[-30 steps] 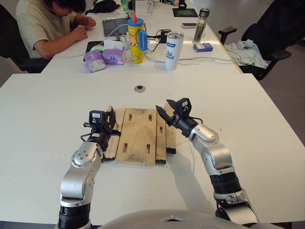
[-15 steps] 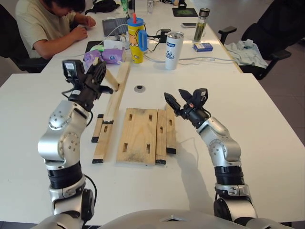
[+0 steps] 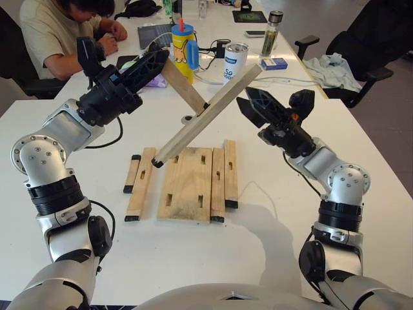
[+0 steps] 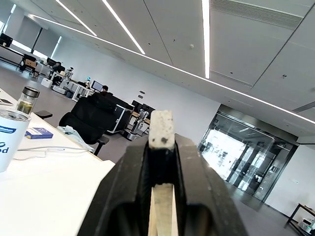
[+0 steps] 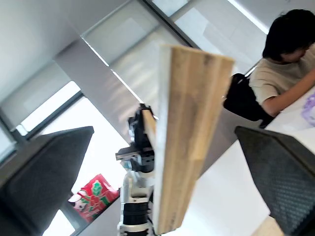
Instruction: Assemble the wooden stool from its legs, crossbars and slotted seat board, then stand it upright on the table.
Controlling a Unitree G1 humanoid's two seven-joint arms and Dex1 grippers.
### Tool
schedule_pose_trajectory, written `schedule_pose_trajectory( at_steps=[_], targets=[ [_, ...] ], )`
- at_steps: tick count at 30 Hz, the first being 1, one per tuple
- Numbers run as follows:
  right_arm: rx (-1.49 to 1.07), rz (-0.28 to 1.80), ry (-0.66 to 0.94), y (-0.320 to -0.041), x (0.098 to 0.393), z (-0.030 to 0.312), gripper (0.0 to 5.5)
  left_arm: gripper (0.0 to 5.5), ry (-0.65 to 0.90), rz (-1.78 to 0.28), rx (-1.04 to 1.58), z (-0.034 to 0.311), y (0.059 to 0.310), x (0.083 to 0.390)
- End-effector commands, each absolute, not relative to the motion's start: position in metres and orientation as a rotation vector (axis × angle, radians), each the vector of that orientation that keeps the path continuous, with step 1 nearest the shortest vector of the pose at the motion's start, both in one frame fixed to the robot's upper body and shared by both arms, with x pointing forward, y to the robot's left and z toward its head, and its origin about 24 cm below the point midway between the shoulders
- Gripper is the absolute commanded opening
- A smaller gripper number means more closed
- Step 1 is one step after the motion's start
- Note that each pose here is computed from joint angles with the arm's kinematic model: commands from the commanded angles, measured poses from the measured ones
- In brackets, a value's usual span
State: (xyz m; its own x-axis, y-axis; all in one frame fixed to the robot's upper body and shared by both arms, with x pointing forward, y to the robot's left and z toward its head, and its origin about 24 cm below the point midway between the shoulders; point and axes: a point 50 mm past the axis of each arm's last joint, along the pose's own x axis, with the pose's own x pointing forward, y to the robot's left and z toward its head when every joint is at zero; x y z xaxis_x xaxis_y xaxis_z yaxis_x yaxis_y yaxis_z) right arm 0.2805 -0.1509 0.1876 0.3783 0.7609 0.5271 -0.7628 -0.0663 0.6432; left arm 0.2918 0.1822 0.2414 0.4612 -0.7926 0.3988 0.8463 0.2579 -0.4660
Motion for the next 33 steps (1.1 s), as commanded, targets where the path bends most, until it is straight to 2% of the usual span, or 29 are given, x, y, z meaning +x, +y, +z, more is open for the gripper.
schedule_pose_trajectory(
  at_steps=[1, 5, 6, 24, 26, 27, 30, 33],
  targets=[
    [1.050, 1.318, 0.011, -0.148, 0.275, 0.199, 5.40, 0.43, -0.072, -1.152, -0.730, 0.241, 0.179, 0.288],
    [1.030, 1.317, 0.039, -0.144, 0.275, 0.197, 5.40, 0.43, -0.059, -1.173, -0.759, 0.239, 0.176, 0.285],
    [1.027, 1.319, 0.041, -0.143, 0.275, 0.197, 5.12, 0.43, -0.056, -1.177, -0.762, 0.239, 0.176, 0.284],
    [1.017, 1.383, -0.010, -0.142, 0.271, 0.200, 2.10, 0.43, -0.033, -1.190, -0.788, 0.241, 0.172, 0.282],
    [1.016, 1.381, -0.012, -0.143, 0.272, 0.200, 2.05, 0.43, -0.045, -1.190, -0.790, 0.243, 0.171, 0.282],
    [1.021, 1.376, -0.017, -0.144, 0.273, 0.200, 2.05, 0.79, -0.052, -1.180, -0.779, 0.244, 0.172, 0.282],
    [1.029, 1.368, -0.019, -0.146, 0.274, 0.200, 2.05, 1.06, -0.110, -1.149, -0.800, 0.251, 0.175, 0.285],
    [1.028, 1.360, -0.014, -0.147, 0.275, 0.200, 2.05, 1.56, -0.178, -1.108, -0.822, 0.259, 0.181, 0.288]
  ],
)
